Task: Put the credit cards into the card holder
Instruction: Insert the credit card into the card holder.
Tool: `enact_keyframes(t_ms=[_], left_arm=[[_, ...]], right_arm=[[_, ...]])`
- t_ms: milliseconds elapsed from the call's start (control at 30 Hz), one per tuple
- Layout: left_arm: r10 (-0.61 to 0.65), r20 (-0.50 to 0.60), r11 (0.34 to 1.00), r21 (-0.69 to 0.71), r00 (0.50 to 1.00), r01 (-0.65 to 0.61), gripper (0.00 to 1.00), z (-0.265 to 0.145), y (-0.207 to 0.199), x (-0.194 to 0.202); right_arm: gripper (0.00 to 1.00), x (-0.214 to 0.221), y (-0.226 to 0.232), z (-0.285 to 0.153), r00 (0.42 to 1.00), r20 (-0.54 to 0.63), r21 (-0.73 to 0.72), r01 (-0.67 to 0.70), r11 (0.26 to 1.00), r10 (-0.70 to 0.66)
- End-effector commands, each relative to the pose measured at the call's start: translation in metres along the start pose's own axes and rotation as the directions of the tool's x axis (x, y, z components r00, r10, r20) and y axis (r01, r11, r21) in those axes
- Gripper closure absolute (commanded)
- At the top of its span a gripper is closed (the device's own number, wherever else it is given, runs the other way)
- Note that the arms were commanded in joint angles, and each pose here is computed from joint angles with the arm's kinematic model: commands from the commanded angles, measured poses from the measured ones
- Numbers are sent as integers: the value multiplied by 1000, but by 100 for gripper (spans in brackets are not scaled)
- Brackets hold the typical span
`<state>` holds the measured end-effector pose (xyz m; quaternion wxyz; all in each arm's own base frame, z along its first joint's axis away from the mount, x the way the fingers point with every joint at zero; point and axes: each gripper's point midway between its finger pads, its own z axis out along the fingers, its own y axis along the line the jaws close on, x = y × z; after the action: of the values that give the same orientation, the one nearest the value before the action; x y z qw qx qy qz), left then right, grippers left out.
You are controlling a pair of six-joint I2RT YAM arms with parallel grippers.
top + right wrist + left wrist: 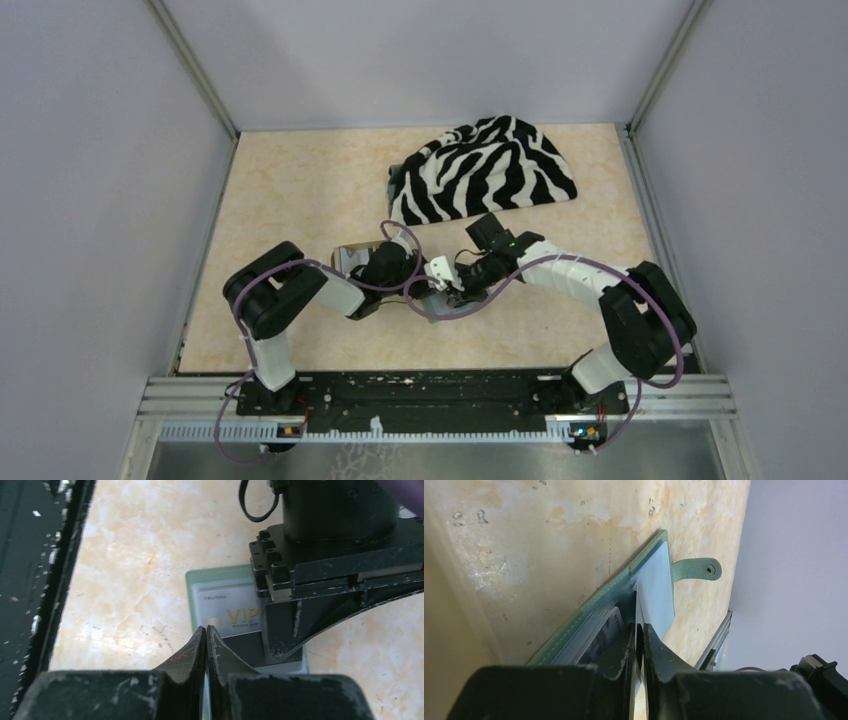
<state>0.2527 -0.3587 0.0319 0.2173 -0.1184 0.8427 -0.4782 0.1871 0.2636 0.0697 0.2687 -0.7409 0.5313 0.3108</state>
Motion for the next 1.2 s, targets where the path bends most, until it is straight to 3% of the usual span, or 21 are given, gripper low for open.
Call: enact_keyframes(t_ms=[0,633,1167], left_arm=[[-26,-62,995,-98,998,20,86,1,34,16],[-27,-74,996,-82,997,21,85,3,32,18],[-21,-78,997,-74,997,15,80,2,29,19]], right_arm=[[98,-4,-27,9,999,-30,122,35,992,-32],[99,19,-33,27,981,-192,156,19,988,11],[100,27,-44,15,971,-234,204,-10,979,58]])
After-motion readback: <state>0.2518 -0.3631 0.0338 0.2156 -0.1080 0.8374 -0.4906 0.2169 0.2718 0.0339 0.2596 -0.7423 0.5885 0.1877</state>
